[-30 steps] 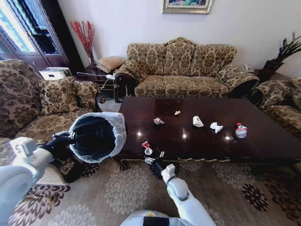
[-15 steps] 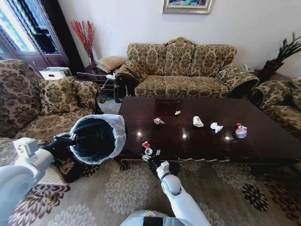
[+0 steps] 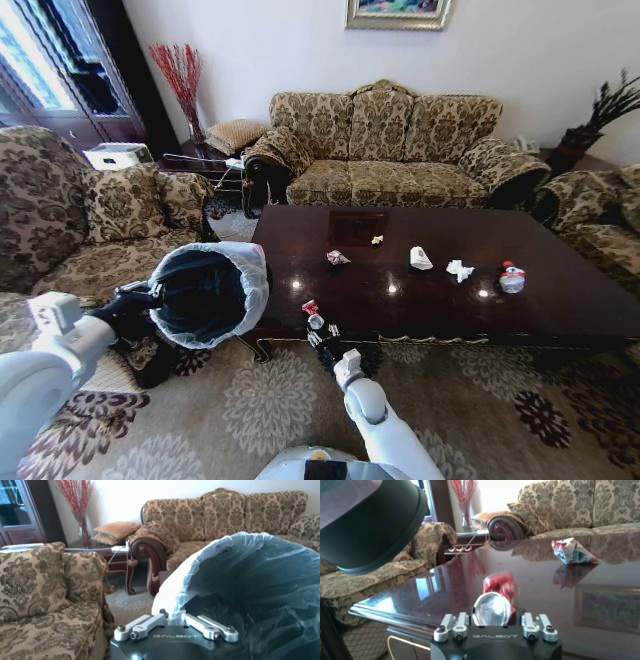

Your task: Move to the front of the table and place the trash on the table into the trash bin.

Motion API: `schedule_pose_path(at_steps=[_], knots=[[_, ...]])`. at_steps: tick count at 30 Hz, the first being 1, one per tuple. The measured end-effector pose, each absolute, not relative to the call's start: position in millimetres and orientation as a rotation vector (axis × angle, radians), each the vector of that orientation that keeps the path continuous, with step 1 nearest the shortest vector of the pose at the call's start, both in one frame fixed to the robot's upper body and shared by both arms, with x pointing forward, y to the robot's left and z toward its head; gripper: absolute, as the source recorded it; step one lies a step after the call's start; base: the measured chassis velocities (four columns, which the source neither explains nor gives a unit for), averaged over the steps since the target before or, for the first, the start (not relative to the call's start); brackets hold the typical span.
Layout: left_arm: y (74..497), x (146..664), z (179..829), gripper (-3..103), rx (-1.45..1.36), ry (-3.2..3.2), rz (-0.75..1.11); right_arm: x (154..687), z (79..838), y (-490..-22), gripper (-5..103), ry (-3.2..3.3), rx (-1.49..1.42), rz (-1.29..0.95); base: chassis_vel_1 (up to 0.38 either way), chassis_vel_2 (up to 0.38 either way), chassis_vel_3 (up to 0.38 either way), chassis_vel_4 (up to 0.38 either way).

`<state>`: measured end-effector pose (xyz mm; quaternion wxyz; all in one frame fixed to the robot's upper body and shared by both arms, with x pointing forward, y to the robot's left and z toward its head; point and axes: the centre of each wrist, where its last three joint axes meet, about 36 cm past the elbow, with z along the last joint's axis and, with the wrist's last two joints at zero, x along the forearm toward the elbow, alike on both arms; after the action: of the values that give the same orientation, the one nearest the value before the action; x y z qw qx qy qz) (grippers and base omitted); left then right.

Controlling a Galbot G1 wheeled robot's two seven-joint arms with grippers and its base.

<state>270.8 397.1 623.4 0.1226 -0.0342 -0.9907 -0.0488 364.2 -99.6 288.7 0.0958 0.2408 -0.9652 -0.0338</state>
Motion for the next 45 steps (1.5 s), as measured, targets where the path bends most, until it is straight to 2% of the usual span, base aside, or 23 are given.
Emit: schedule_pose_path(at_steps=[1,4,6,7,9,12,13,17,21,25,26,31,33,35,36,38,39,42,43,45], knots=[[397,271,623,0,-0.100,-2.891,-0.142,364,289,-100,46,-2.860,0.714,-0.100,0.000,0.000,0.000,0.000],[398,272,623,0,-0.094,-2.890,-0.136,363,292,-105,34,-2.874,0.715,-0.114,0.000,0.000,0.000,0.000],[399,273,621,0,-0.090,-2.887,-0.132,362,294,-107,34,-2.883,0.716,-0.123,0.000,0.000,0.000,0.000],[402,275,618,0,-0.081,-2.879,-0.123,361,299,-113,26,-2.902,0.716,-0.139,0.000,0.000,0.000,0.000],[404,277,617,0,-0.075,-2.874,-0.119,360,302,-117,26,-2.916,0.714,-0.144,0.000,0.000,0.000,0.000],[412,282,615,0,-0.053,-2.862,-0.124,355,320,-136,14,-2.980,0.716,-0.139,0.000,0.000,0.000,0.000],[412,282,615,0,-0.053,-2.862,-0.124,355,320,-136,14,-2.980,0.716,-0.139,0.000,0.000,0.000,0.000],[421,289,617,0,-0.038,-2.850,-0.144,346,349,-163,3,-3.062,0.711,-0.141,0.000,0.000,0.000,0.000],[424,295,613,0,-0.037,-2.838,-0.135,339,357,-187,0,-3.086,0.737,-0.132,0.000,0.000,0.000,0.000],[421,296,608,0,-0.045,-2.830,-0.111,337,342,-187,0,-3.065,0.752,-0.129,0.000,0.000,0.000,0.000],[419,296,605,0,-0.049,-2.827,-0.103,337,331,-182,-3,-3.041,0.746,-0.127,0.000,0.000,0.000,0.000],[416,294,606,0,-0.056,-2.829,-0.110,346,317,-159,18,-3.007,0.752,-0.142,0.000,0.000,0.000,0.000],[416,293,607,0,-0.056,-2.831,-0.114,349,316,-152,18,-3.001,0.756,-0.148,0.000,0.000,0.000,0.000],[416,292,608,0,-0.051,-2.830,-0.120,357,311,-137,28,-2.986,0.758,-0.170,0.000,0.000,0.000,0.000],[416,292,608,0,-0.051,-2.830,-0.120,357,311,-137,28,-2.986,0.758,-0.170,0.000,0.000,0.000,0.000],[417,290,609,0,-0.045,-2.828,-0.125,365,307,-125,40,-2.970,0.752,-0.192,0.000,0.000,0.000,0.000],[417,290,609,0,-0.045,-2.828,-0.125,365,307,-125,40,-2.970,0.752,-0.192,0.000,0.000,0.000,0.000],[419,288,610,0,-0.036,-2.831,-0.131,372,301,-119,56,-2.944,0.727,-0.207,0.000,0.000,0.000,0.000],[419,288,610,0,-0.036,-2.831,-0.131,372,301,-119,56,-2.944,0.727,-0.207,0.000,0.000,0.000,0.000],[419,287,610,0,-0.033,-2.827,-0.133,376,294,-116,66,-2.925,0.705,-0.214,0.000,0.000,0.000,0.000]])
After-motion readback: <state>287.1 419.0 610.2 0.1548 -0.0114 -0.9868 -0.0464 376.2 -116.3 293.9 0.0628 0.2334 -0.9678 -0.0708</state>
